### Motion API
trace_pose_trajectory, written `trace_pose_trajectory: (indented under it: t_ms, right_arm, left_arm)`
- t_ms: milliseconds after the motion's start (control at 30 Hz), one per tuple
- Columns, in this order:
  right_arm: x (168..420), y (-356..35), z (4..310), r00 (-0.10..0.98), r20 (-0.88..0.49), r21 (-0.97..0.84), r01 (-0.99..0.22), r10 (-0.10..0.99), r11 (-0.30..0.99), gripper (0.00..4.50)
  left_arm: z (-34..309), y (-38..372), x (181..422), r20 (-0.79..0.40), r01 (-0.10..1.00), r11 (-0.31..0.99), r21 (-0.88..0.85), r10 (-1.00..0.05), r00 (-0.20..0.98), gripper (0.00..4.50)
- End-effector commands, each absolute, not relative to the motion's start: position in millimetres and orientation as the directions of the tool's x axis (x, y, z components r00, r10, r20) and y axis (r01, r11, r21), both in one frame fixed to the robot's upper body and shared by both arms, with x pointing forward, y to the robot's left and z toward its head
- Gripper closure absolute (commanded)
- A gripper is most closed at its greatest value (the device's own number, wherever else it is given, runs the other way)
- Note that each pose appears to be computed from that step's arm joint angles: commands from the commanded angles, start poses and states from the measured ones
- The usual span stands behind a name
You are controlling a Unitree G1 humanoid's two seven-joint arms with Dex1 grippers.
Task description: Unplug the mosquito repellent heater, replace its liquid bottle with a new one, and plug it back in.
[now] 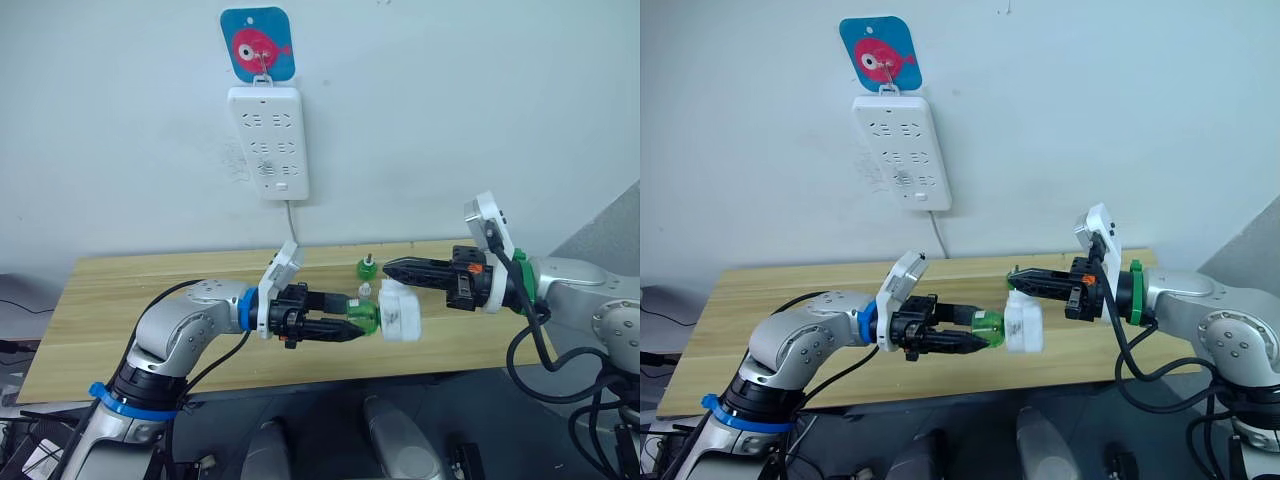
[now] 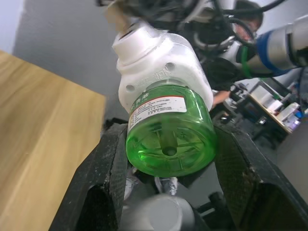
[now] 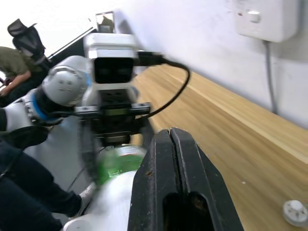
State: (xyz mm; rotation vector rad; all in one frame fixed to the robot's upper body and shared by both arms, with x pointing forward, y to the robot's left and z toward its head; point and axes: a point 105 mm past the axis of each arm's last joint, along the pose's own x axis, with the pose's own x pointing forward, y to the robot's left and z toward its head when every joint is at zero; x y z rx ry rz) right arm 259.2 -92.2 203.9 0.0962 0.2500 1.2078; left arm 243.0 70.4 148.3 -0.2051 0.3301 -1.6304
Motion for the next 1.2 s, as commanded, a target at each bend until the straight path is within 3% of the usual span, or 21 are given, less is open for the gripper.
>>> trace_pose_trajectory:
  t_ms: [33,467,633,767,900,1200]
  right_arm:
    - [265.1,-93.3,203.5,0.361,-0.13,0.179,-0.907,0.923,0.38,4.5]
    - [274.6,-106.0,216.0,0.435,-0.074,0.174,-0.88,0.897,0.442,4.5]
    - [271.6,-123.4,228.9,0.432,-0.076,0.172,-0.882,0.898,0.439,4.5]
    - [255.2,-122.2,226.0,0.349,-0.115,0.193,-0.911,0.93,0.366,4.5]
    - [246.4,-105.1,222.7,0.287,-0.113,0.203,-0.93,0.951,0.305,4.5]
    - [258.3,-91.1,217.7,0.289,-0.097,0.24,-0.922,0.952,0.304,4.5]
  left_arm:
    - [163.8,65.3,230.5,-0.008,0.938,-0.156,-0.309,-0.986,-0.167,2.21]
    - [162.4,67.8,241.4,0.005,0.952,-0.084,-0.296,-0.996,-0.086,2.21]
    - [147.7,65.0,258.5,-0.076,1.0,0.008,-0.016,-0.997,0.007,2.21]
    - [147.3,62.3,271.8,-0.038,0.988,0.078,0.135,-0.996,0.084,2.21]
    - [147.0,57.9,273.3,-0.032,0.972,0.067,0.223,-0.997,0.077,2.21]
    - [149.9,50.6,266.0,-0.033,0.926,0.005,0.377,-0.999,0.019,2.21]
